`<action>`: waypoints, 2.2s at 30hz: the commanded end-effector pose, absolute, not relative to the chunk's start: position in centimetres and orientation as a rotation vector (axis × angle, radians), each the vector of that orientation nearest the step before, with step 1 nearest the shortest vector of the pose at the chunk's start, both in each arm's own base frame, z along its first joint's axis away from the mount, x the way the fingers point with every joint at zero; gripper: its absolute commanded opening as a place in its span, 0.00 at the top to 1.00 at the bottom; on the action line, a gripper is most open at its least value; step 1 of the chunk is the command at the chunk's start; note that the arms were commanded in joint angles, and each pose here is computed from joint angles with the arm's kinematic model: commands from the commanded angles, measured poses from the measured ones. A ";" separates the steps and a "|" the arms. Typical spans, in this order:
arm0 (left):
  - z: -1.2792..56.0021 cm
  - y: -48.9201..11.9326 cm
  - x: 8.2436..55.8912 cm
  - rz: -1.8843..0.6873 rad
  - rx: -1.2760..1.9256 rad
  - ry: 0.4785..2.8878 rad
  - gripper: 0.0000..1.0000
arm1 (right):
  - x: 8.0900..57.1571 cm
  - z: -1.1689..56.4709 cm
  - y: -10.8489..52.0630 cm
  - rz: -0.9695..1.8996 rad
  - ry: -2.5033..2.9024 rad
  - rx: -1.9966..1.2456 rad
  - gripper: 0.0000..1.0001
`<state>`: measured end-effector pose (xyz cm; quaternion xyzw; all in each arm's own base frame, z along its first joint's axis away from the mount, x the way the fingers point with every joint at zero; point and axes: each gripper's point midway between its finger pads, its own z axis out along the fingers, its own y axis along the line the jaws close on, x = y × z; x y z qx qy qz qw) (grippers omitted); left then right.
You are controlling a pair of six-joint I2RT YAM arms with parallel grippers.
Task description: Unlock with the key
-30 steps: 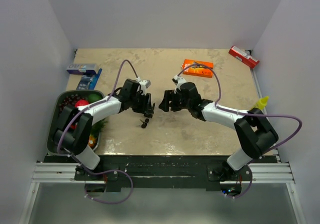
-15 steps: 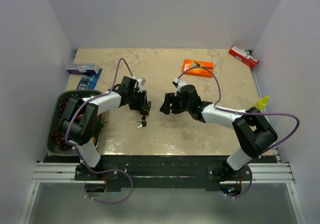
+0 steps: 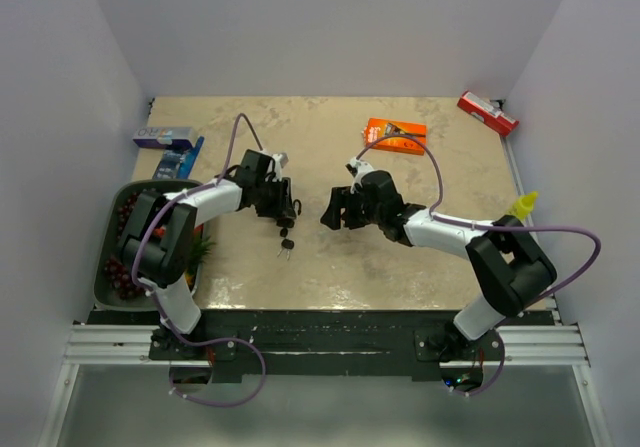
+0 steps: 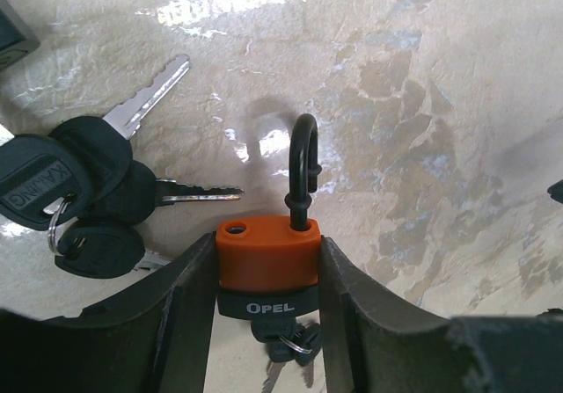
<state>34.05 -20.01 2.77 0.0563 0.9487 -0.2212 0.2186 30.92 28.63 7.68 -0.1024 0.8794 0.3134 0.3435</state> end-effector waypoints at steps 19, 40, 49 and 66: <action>5.7 -20.7 34.7 -0.548 0.218 2.556 0.42 | 31.7 9.2 27.4 0.716 2.236 -0.211 0.30; 19.0 -9.9 38.0 -0.425 -0.104 2.128 0.06 | 30.7 10.4 36.0 0.657 2.246 -0.270 0.30; 22.0 -7.9 36.7 -0.324 -0.104 2.020 0.04 | 31.7 6.4 39.1 0.513 2.345 -0.277 0.29; 22.4 -8.7 36.4 -0.373 -0.070 2.019 0.04 | 33.4 3.9 40.4 0.413 2.373 -0.232 0.30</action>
